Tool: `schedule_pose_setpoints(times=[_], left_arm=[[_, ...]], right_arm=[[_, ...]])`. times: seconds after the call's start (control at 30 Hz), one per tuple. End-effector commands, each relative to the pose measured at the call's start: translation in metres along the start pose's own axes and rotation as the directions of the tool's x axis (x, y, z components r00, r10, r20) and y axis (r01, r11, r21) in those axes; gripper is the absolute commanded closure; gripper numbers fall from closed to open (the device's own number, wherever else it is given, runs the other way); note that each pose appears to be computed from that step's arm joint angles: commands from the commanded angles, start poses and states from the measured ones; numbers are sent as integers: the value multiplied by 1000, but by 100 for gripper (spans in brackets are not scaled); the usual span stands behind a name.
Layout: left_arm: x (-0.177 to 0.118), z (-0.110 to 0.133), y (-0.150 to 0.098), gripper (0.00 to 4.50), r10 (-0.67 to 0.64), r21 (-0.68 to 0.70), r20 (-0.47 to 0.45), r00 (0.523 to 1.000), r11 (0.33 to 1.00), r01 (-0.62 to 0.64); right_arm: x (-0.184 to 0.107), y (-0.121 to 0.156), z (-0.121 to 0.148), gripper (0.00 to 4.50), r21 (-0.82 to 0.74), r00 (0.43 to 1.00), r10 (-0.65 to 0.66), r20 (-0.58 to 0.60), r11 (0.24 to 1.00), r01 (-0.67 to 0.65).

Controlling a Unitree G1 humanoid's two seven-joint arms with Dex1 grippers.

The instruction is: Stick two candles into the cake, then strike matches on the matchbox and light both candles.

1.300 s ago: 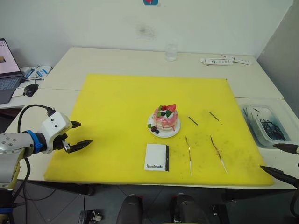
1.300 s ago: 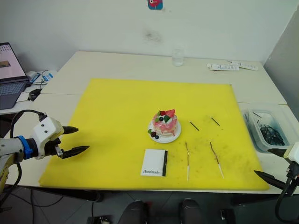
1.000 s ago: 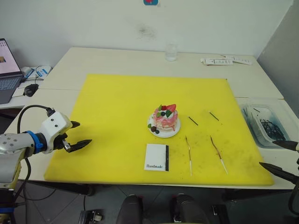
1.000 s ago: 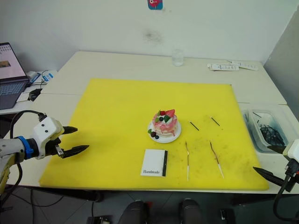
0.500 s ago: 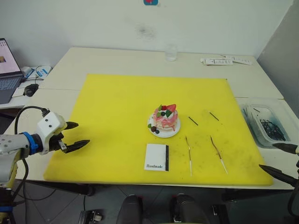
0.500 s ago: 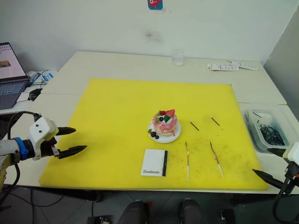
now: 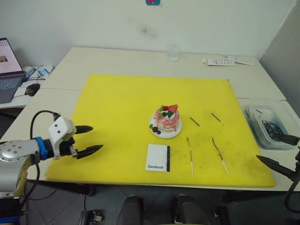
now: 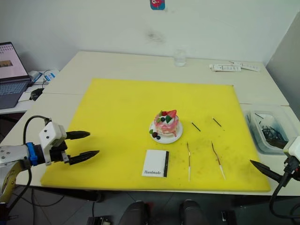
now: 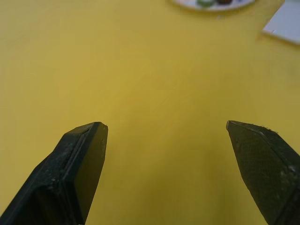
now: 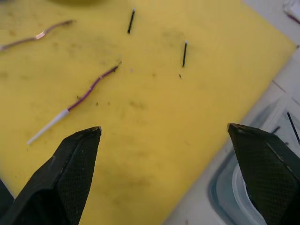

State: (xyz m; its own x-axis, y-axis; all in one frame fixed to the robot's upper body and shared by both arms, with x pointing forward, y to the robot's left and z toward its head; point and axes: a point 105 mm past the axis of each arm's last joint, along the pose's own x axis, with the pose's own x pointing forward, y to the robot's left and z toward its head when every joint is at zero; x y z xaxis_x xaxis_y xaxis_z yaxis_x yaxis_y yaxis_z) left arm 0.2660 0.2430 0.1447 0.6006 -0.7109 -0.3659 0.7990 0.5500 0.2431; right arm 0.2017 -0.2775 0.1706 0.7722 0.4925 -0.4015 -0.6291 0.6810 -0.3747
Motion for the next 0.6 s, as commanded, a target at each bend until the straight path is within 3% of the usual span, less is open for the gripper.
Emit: schedule_pose_setpoints(times=[0.03, 0.17, 0.3, 0.6], left_arm=[[20, 33, -31, 2, -119, 31, 113, 987, 993, 116], [43, 57, -73, 2, -290, 62, 199, 936, 957, 283], [59, 70, -101, 2, -418, 116, 225, 880, 908, 402], [75, 85, -125, 2, -572, 183, 264, 777, 820, 542]], right_arm=[[6, 13, 19, 0, 4, 998, 6, 62, 1000, -7], [15, 30, 25, 0, 28, 995, -27, 96, 999, 24], [20, 49, 19, 0, 66, 994, -76, 80, 995, 70], [41, 78, -7, 0, 152, 991, -126, -35, 980, 129]])
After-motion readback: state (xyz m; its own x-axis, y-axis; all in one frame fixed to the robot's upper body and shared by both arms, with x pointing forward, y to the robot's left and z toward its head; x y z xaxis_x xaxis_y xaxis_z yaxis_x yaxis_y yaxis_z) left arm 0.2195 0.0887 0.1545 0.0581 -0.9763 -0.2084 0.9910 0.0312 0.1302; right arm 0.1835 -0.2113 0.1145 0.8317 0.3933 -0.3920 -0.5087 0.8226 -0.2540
